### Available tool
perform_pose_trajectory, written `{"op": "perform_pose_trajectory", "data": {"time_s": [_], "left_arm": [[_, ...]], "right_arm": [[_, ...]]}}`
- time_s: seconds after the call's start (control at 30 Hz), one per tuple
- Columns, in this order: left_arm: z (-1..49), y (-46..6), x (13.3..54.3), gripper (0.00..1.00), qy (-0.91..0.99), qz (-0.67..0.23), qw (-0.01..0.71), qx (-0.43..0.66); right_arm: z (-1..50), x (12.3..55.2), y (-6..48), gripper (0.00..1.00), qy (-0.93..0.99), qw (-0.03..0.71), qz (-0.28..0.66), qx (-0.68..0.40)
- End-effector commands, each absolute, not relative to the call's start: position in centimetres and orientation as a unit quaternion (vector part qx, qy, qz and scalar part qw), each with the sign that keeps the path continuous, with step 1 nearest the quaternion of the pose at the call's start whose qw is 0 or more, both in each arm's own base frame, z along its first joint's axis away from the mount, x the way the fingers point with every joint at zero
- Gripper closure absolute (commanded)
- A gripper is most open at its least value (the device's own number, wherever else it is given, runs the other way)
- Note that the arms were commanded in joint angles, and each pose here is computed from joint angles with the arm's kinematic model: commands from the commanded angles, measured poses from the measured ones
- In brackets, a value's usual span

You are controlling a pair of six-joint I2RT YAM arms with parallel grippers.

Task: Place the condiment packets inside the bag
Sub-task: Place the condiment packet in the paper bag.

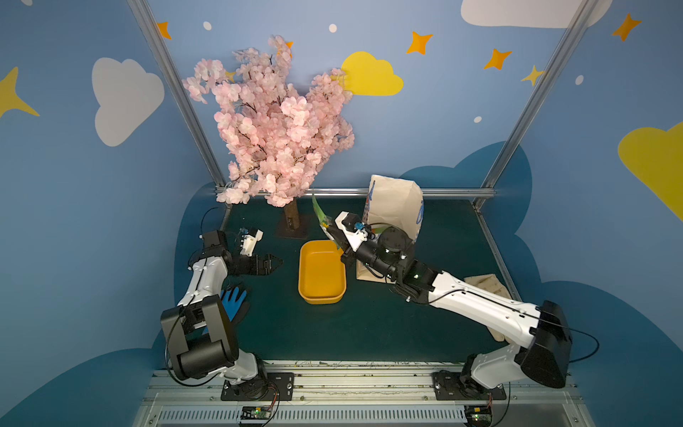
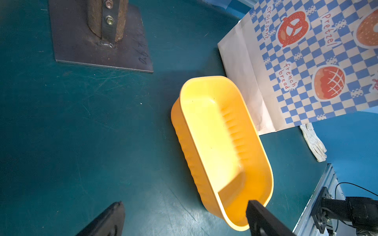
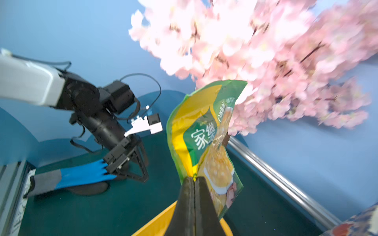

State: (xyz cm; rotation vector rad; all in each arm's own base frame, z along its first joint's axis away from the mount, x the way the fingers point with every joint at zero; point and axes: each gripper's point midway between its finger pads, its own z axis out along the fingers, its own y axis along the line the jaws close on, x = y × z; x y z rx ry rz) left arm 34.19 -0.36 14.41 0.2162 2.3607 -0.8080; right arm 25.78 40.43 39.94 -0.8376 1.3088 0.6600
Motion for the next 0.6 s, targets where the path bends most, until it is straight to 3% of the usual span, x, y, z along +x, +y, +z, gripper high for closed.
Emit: {"op": "perform_pose_trajectory", "data": {"time_s": [0.0,0.23,0.57], "left_arm": [[14.8,-1.3,33.4,0.04,0.890,-0.319,0.310,0.097],[14.0,-3.4,33.2,0.07,0.897,-0.314,0.286,0.125],[10.8,-7.4,33.4,0.08,0.918,-0.266,0.229,0.186]], "right_arm": [[43.4,26.1,37.3,1.00,0.595,0.680,0.270,-0.332],[46.1,28.2,31.6,1.00,0.621,0.707,0.208,-0.266],[43.8,34.3,24.1,1.00,0.683,0.693,0.178,-0.148]]}}
